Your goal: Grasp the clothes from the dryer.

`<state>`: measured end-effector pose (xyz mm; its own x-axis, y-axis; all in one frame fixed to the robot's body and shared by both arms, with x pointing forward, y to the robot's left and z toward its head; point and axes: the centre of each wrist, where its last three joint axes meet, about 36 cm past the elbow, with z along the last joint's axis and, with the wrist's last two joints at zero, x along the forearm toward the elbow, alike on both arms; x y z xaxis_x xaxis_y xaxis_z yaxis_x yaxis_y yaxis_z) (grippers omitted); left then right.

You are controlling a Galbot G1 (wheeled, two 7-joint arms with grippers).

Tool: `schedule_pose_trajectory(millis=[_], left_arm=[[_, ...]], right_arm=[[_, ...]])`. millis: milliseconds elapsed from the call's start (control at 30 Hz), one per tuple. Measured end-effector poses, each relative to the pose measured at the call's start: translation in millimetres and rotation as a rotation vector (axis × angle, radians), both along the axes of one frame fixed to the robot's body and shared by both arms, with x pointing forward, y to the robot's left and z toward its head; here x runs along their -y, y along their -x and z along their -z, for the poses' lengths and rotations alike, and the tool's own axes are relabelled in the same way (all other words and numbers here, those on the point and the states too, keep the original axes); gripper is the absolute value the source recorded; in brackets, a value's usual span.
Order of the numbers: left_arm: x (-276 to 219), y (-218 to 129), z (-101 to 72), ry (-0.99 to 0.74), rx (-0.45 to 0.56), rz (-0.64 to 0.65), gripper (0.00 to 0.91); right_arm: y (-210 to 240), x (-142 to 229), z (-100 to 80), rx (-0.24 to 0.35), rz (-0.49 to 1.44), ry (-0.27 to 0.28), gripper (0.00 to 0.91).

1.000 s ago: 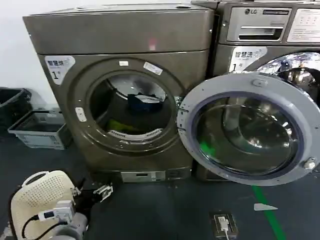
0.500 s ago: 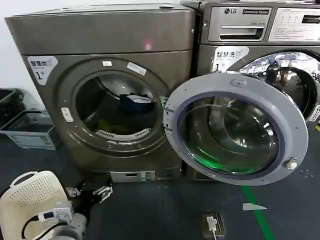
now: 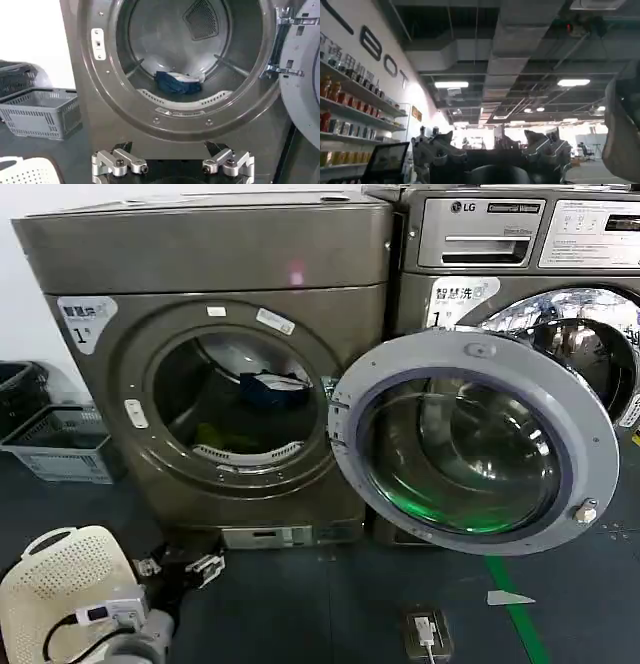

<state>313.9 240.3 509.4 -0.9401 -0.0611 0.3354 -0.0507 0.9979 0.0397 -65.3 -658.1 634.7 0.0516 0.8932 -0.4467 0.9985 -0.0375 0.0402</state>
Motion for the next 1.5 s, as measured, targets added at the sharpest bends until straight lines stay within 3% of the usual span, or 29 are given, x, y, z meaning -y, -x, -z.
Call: schedule_pose_trajectory(millis=[1500], left_arm=[[0.7, 1.9, 0.6, -0.016, -0.006, 0.01, 0.907]], right_arm=[[5.1, -3.7, 6.6, 0.012, 0.01, 0.006, 0.907]])
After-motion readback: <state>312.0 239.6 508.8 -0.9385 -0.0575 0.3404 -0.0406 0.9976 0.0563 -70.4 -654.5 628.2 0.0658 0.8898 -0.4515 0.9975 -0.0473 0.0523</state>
